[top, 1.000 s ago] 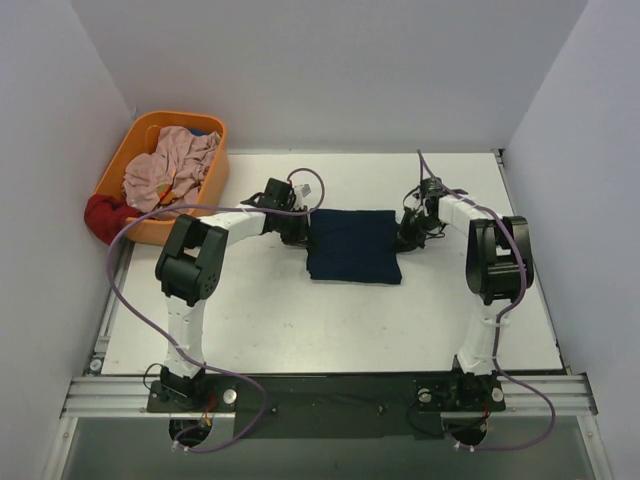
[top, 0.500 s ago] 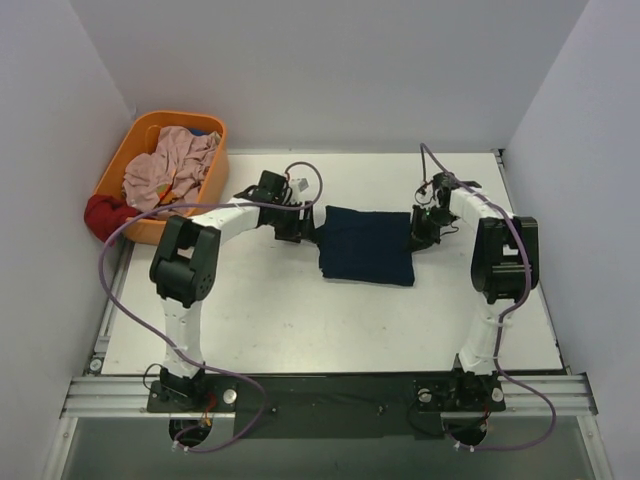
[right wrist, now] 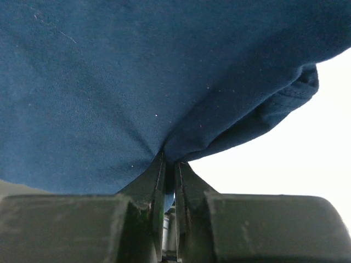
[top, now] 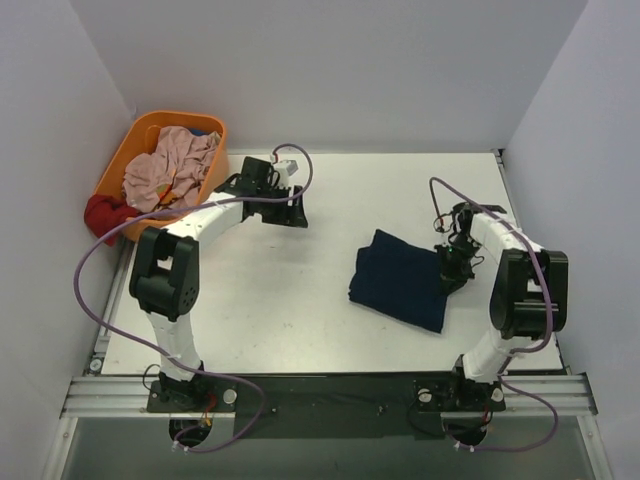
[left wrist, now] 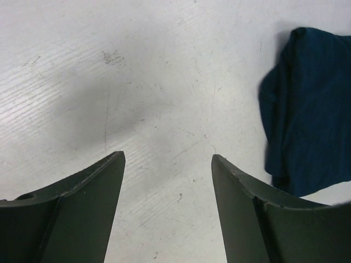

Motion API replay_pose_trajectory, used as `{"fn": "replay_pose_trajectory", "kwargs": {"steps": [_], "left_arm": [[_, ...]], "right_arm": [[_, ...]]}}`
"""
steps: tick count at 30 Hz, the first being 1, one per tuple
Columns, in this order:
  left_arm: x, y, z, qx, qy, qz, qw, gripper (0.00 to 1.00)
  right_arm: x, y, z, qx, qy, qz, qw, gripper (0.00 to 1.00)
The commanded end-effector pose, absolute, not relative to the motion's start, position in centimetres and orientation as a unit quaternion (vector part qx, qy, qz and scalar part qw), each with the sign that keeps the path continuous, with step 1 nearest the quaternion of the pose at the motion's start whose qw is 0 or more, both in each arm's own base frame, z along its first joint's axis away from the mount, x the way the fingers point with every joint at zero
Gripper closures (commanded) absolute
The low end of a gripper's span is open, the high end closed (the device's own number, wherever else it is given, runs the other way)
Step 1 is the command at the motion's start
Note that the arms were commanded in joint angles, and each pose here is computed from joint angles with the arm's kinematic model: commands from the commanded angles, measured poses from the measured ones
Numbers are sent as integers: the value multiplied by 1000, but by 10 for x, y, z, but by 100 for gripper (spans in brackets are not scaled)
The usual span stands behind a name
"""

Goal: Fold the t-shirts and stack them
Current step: Put the neatly folded tshirt into the corner of the board with the right arm

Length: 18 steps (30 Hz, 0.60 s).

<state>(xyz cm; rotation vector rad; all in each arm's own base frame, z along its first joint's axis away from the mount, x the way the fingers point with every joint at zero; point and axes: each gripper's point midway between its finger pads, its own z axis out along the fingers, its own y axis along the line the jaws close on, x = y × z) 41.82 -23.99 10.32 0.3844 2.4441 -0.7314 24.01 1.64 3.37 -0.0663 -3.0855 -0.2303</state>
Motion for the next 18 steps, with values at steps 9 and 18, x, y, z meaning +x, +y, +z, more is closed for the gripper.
{"fn": "replay_pose_trajectory", "kwargs": {"steps": [9, 18], "left_arm": [[429, -221, 171, 157, 876, -283, 358, 25], [442, -197, 173, 132, 880, -269, 370, 25]], "right_arm": [[143, -122, 50, 28, -963, 204, 171, 100], [163, -182, 45, 31, -931, 312, 184, 100]]}}
